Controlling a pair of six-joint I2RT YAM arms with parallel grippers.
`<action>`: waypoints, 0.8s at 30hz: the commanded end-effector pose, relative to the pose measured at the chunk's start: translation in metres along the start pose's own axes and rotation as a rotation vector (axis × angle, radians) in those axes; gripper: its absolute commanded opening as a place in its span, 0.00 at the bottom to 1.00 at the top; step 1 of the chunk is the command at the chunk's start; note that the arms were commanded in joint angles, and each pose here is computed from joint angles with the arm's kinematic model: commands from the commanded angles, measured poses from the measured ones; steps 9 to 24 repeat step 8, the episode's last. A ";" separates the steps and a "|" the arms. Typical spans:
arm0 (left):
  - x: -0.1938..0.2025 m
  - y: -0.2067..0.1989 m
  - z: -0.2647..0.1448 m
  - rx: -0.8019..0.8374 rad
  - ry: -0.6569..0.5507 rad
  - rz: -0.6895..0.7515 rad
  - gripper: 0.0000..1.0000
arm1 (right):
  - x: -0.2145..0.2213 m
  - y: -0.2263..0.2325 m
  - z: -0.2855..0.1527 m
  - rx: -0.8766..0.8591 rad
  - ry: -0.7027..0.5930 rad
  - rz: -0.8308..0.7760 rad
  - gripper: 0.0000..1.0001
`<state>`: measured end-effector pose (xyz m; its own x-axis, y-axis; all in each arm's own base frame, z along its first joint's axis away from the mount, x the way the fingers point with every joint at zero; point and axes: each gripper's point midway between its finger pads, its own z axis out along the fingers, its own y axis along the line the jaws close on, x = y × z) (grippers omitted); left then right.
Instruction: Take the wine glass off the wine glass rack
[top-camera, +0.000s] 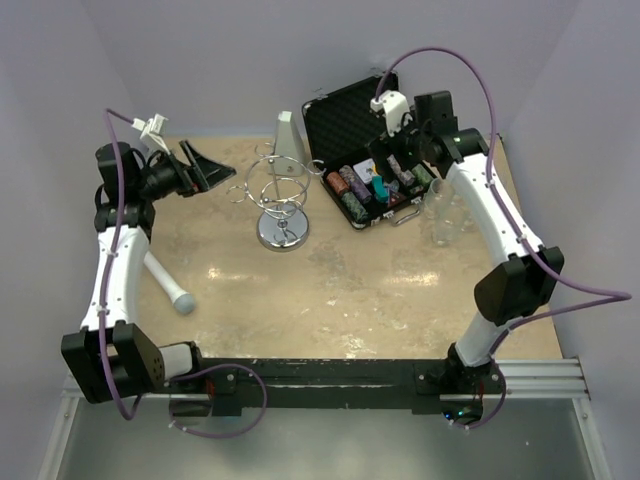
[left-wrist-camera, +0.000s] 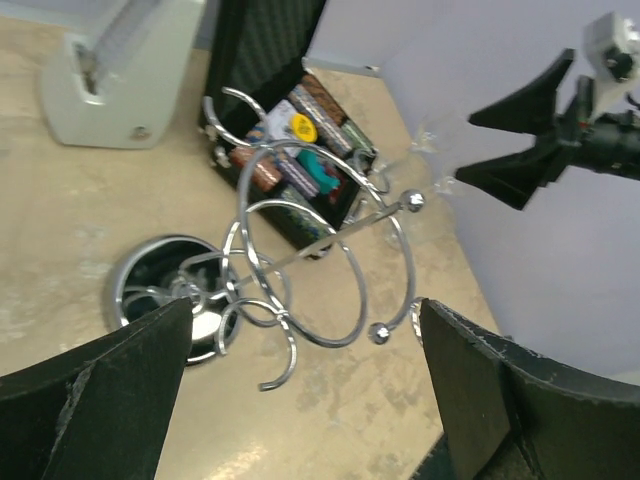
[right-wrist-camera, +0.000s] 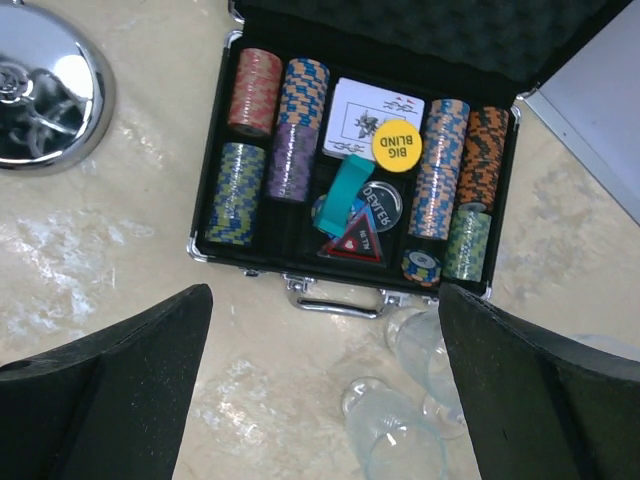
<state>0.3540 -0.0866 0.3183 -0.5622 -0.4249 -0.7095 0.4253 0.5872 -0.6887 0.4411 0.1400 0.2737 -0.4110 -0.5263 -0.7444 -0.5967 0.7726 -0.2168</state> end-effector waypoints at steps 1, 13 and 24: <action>-0.022 0.029 -0.022 -0.271 -0.077 0.224 1.00 | -0.012 0.010 0.012 -0.070 -0.069 0.025 0.99; -0.025 0.076 -0.050 -0.559 -0.097 0.357 1.00 | -0.027 0.022 0.023 -0.134 -0.173 0.036 0.98; -0.025 0.076 -0.050 -0.559 -0.097 0.357 1.00 | -0.027 0.022 0.023 -0.134 -0.173 0.036 0.98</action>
